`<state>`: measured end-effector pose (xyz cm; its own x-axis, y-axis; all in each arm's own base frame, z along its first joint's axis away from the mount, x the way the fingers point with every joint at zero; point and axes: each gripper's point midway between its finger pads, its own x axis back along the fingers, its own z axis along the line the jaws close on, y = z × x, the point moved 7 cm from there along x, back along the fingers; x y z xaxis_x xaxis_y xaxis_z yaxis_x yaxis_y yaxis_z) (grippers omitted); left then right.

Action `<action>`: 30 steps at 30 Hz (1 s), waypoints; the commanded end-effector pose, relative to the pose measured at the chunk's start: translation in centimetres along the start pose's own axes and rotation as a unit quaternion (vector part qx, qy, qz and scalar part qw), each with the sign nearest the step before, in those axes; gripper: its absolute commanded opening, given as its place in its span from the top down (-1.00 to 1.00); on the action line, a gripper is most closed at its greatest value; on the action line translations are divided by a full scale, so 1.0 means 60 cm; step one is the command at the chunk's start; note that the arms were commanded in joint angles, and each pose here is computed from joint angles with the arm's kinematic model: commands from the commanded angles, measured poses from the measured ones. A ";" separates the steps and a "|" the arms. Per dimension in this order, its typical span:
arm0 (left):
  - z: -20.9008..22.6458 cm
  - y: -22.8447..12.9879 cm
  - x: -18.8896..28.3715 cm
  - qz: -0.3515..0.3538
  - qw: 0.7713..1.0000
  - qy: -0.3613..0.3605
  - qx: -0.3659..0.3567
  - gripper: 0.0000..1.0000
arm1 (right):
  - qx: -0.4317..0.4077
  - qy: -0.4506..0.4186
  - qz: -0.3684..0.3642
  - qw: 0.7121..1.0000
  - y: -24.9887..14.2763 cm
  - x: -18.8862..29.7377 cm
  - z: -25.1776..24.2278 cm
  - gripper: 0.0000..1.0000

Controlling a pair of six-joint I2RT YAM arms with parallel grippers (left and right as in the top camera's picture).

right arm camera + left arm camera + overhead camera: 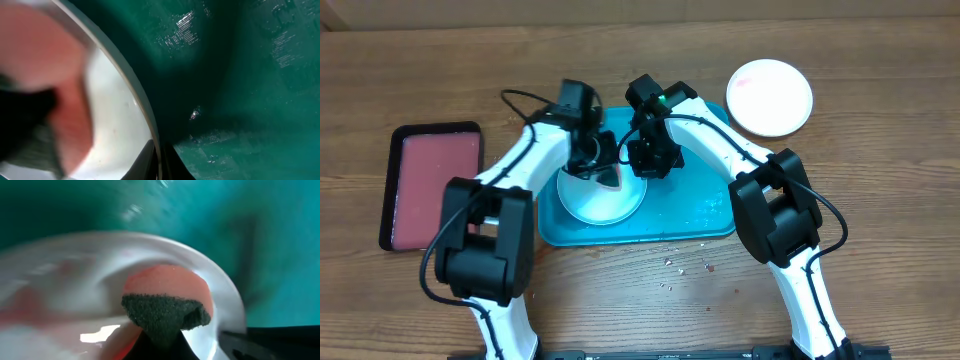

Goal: Clean dirty plates on tray and stack at the side
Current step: 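Scrub the light blue plate with the sponge while the right gripper holds it, then return the left gripper to the basin and drop the sponge in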

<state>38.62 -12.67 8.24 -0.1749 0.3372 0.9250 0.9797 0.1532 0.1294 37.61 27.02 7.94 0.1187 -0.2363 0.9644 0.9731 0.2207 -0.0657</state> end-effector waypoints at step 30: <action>0.201 0.032 0.313 -0.205 0.919 0.285 0.179 0.92 | -0.001 -0.030 -0.020 0.999 0.004 0.017 -0.014 0.92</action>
<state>36.55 2.22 18.49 -0.2887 -0.2600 0.9214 0.8205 0.4288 0.3781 37.67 26.87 7.93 0.1160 -0.2288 0.9665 0.9737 0.2181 -0.0652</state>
